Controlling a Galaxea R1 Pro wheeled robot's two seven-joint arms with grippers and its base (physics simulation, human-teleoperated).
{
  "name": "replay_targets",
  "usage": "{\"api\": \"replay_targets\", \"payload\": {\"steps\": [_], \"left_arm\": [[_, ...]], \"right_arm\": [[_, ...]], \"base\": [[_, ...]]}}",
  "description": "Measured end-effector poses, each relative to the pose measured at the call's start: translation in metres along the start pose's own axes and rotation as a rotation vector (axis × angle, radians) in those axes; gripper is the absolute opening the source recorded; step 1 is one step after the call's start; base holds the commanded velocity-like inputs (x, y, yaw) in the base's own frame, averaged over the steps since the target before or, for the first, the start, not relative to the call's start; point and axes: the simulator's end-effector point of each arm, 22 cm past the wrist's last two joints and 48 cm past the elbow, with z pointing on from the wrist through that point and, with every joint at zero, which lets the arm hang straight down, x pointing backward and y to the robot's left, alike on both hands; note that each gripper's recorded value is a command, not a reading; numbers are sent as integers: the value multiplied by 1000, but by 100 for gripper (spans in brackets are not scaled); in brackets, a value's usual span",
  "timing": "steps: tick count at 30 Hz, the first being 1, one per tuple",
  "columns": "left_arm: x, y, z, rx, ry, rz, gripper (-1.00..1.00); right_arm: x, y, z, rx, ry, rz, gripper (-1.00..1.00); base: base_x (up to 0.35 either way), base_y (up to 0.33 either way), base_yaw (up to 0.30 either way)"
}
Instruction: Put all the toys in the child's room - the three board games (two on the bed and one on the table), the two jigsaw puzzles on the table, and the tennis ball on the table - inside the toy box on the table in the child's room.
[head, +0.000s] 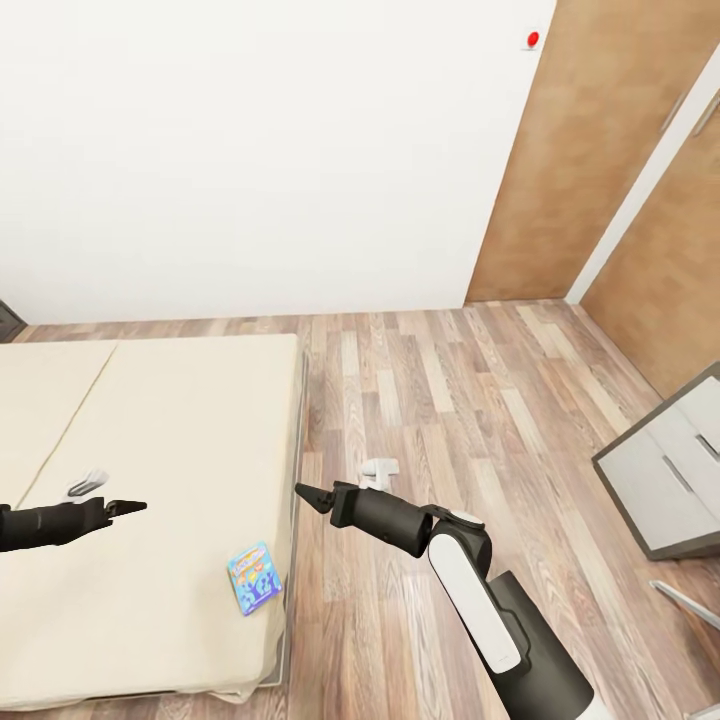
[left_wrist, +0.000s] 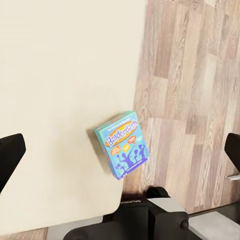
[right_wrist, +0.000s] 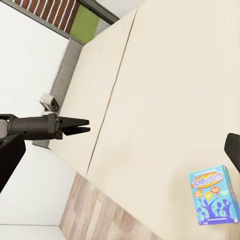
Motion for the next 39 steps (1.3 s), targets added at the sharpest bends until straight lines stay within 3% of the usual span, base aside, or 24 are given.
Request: {"api": "replay_targets", "payload": {"steps": [39], "left_arm": [[-18,-17,-24,20,-57,25,100]], "right_arm": [[-17,28,-9,-19,-33,-52,100]], "base": [[0,0,0]]}}
